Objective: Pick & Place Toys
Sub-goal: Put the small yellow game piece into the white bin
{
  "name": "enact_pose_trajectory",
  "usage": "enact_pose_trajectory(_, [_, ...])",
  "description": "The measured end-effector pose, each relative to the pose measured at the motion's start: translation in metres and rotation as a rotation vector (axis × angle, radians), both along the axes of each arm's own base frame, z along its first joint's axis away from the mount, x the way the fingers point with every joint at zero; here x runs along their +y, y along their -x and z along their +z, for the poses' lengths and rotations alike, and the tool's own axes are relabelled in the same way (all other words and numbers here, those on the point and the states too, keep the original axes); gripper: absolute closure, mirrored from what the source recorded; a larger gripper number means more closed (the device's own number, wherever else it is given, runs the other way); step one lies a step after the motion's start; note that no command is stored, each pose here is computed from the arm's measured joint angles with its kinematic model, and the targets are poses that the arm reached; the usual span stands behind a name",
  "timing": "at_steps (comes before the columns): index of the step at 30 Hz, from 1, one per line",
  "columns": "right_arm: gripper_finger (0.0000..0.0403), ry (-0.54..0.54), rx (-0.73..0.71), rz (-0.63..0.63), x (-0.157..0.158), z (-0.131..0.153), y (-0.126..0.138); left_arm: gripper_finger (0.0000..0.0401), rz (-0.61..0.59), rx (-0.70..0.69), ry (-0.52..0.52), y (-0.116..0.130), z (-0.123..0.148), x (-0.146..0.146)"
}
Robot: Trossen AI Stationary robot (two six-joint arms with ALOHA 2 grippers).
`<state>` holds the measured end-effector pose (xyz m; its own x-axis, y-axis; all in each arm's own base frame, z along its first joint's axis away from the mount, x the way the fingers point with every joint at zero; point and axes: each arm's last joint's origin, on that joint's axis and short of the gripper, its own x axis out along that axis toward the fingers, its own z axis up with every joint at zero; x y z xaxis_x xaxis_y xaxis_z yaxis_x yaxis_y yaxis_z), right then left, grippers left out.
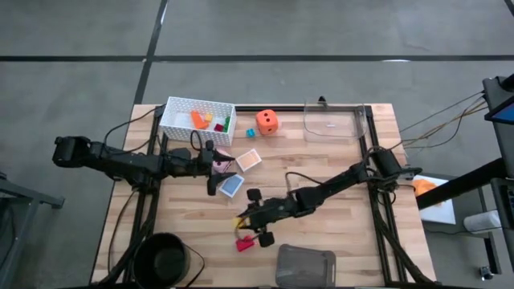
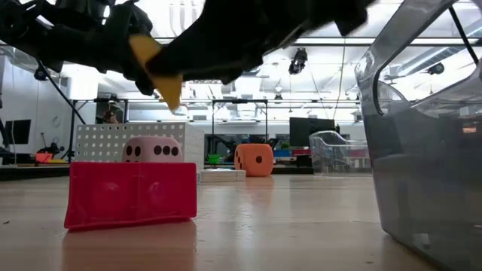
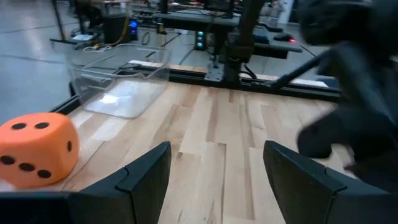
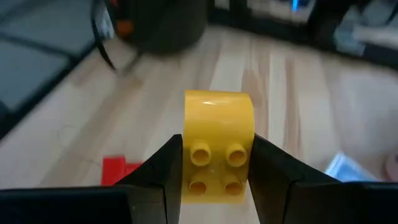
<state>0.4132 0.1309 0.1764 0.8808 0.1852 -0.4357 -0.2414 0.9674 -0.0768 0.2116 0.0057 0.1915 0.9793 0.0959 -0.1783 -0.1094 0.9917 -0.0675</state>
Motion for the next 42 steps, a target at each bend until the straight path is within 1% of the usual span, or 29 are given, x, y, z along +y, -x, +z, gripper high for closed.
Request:
enact_pose_trajectory(3, [0.027, -0.026, -0.121, 0.006, -0.008, -0.006, 0.013, 0.0142, -0.061, 0.002, -0.026, 0.0, 0.0, -0.002])
enact_pose_trajectory(7, [0.027, -0.039, -0.172, -0.021, -0.025, -0.011, 0.031, 0.0141, -0.162, 0.001, -0.039, 0.0, 0.0, -0.005])
enact_pose_trajectory(13, [0.0271, -0.051, -0.195, -0.07, -0.049, -0.002, 0.046, 0.0141, -0.258, -0.016, -0.049, -0.001, 0.001, -0.011])
enact_pose_trajectory(17, [0.027, -0.09, -0.193, -0.017, -0.06, 0.003, 0.048, 0.0141, -0.357, -0.023, -0.065, -0.001, 0.0, -0.017])
enact_pose_trajectory(20, [0.027, -0.124, -0.186, 0.015, -0.066, 0.003, 0.048, 0.0141, -0.4, -0.026, -0.093, -0.001, 0.0, -0.022])
enact_pose_trajectory(24, [0.027, -0.141, -0.176, 0.041, -0.073, 0.002, 0.047, 0.0141, -0.425, -0.029, -0.13, -0.002, -0.002, -0.026])
enact_pose_trajectory(29, [0.027, -0.198, -0.158, 0.097, -0.083, 0.002, 0.046, 0.0141, -0.436, -0.053, -0.164, -0.007, -0.005, -0.029])
enact_pose_trajectory(33, [0.027, -0.247, -0.103, 0.111, -0.091, 0.001, 0.045, 0.0141, -0.472, -0.073, -0.219, -0.011, -0.01, -0.035])
enact_pose_trajectory(36, [0.027, -0.275, -0.045, 0.105, -0.095, -0.001, 0.045, 0.0141, -0.491, -0.063, -0.282, -0.017, -0.013, -0.045])
enact_pose_trajectory(38, [0.027, -0.295, -0.018, 0.103, -0.097, -0.002, 0.044, 0.0141, -0.466, -0.033, -0.343, -0.023, -0.014, -0.053])
enact_pose_trajectory(42, [0.027, -0.338, 0.014, 0.112, -0.099, -0.002, 0.044, 0.0141, -0.38, 0.127, -0.49, -0.041, -0.021, -0.068])
